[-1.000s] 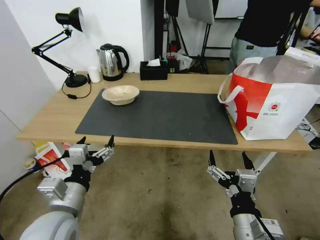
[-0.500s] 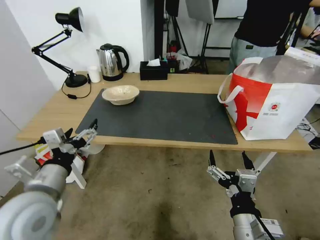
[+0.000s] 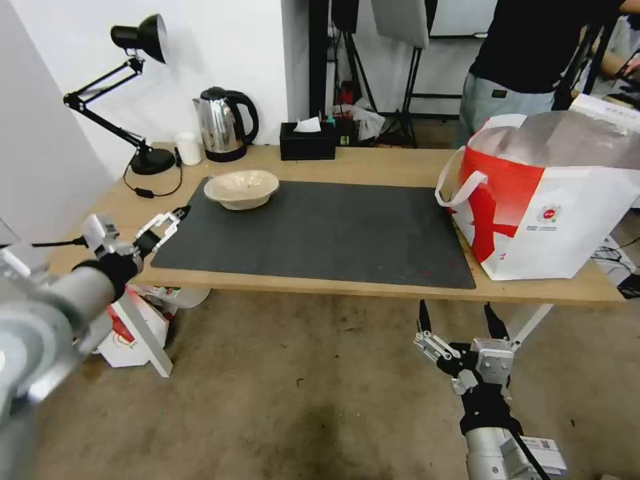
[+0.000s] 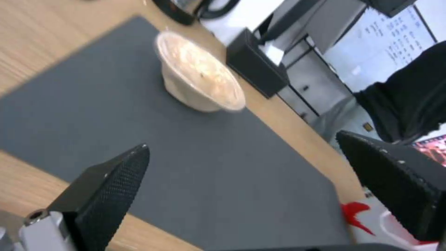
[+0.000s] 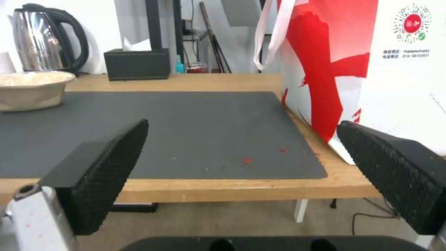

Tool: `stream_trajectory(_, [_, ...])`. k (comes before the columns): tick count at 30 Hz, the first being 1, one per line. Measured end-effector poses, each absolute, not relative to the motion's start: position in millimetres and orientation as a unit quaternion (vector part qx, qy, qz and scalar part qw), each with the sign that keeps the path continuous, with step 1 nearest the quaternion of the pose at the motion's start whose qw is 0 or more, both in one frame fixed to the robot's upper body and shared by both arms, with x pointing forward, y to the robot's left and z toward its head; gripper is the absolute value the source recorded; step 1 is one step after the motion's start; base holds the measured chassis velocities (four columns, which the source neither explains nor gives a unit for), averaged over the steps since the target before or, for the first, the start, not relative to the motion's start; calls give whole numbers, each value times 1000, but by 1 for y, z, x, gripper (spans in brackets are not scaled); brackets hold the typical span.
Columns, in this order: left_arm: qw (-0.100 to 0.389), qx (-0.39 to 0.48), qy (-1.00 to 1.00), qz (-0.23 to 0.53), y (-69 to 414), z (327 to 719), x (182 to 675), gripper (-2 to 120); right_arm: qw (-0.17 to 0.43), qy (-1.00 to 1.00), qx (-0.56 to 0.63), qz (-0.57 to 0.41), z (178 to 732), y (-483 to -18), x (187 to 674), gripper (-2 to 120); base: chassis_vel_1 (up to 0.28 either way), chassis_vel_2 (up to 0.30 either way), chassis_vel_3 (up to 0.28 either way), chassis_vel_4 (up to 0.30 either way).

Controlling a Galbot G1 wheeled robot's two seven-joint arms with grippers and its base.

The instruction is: Pick up the trash from the table and place it into the takeout bag.

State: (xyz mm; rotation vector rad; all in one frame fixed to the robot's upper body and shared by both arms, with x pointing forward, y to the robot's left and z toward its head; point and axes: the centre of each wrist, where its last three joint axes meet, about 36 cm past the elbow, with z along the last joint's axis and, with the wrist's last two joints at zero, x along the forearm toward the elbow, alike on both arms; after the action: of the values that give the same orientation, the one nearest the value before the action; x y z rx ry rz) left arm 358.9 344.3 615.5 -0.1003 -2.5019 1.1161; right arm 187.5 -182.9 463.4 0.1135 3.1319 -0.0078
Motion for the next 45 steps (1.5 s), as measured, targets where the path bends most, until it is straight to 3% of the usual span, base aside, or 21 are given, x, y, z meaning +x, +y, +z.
stream_trajectory(6, [238, -25, -881, 408, 355, 618, 383, 100, 4, 999, 36, -2, 463, -183, 187, 100, 0, 0, 0, 0])
stream_trajectory(7, [266, -13, -865, 425, 371, 618, 408, 100, 4, 999, 36, -3, 463, -183, 187, 100, 0, 0, 0, 0])
stream_trajectory(15, [294, -7, -847, 443, 391, 616, 436, 100, 4, 999, 36, -2, 463, -183, 187, 100, 0, 0, 0, 0])
stream_trajectory(45, [279, -19, -826, 489, 408, 613, 507, 100, 4, 999, 36, -3, 463, -183, 187, 100, 0, 0, 0, 0])
